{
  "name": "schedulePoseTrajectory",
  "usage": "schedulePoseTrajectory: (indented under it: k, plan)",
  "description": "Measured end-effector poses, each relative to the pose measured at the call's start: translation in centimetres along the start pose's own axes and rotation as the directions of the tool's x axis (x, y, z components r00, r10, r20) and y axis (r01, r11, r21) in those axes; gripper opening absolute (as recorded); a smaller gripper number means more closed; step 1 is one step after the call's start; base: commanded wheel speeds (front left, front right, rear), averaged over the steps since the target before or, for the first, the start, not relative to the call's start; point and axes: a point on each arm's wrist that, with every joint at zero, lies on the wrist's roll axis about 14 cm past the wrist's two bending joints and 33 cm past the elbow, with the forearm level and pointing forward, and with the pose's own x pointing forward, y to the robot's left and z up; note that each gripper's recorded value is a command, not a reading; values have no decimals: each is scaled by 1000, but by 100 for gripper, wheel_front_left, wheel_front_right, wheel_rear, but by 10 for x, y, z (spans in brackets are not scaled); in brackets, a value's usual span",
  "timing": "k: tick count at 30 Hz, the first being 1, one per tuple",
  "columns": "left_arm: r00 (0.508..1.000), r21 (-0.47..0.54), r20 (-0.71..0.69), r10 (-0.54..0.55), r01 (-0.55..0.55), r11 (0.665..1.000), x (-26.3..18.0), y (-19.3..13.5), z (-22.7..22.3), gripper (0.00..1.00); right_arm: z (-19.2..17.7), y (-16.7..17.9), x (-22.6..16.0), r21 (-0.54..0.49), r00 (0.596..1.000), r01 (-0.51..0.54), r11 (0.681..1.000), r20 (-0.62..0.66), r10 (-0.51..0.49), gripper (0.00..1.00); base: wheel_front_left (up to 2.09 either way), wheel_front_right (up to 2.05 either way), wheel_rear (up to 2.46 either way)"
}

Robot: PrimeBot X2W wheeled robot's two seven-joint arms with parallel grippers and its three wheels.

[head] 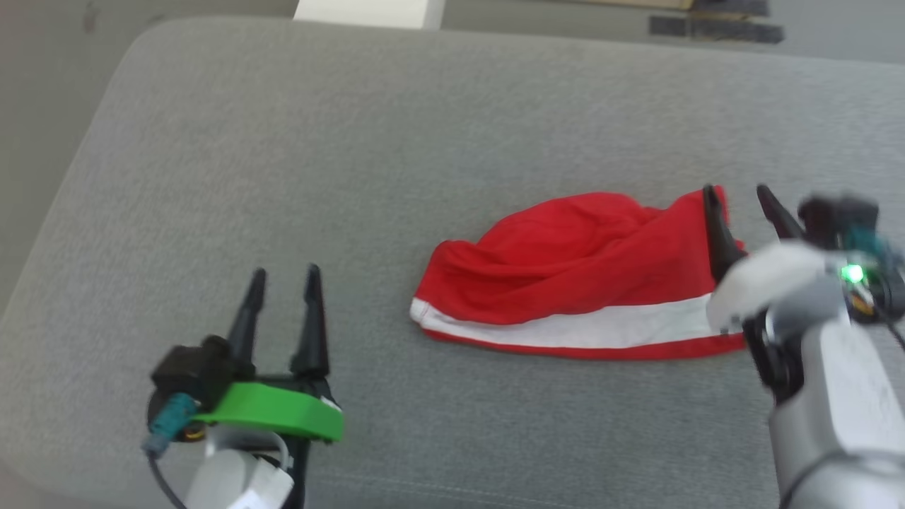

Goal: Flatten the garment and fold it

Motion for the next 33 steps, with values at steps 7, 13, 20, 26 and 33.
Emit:
schedulePoseTrajectory:
  k: [7,13,20,26,33]
  plan:
    - [966,39,-173,-192,201,979,-9,-50,-47,100,9,-14,-84,-16,982,35,999,186,-31,100,0,0,0]
    - [915,53,-337,-222,254,966,1,-60,-79,100,-6,-25,-121,27,980,73,997,182,-77,100,0,0,0]
    - [833,81,-523,-181,260,962,5,-60,-113,100,-15,-25,-135,47,983,80,996,159,-86,100,0,0,0]
    - [760,99,-638,-127,245,964,4,-52,-133,100,-19,-23,-136,49,987,75,996,141,-82,100,0,0,0]
    - [730,97,-664,-160,296,950,7,-59,-135,0,-25,-17,-135,56,991,58,997,117,-64,100,0,0,0]
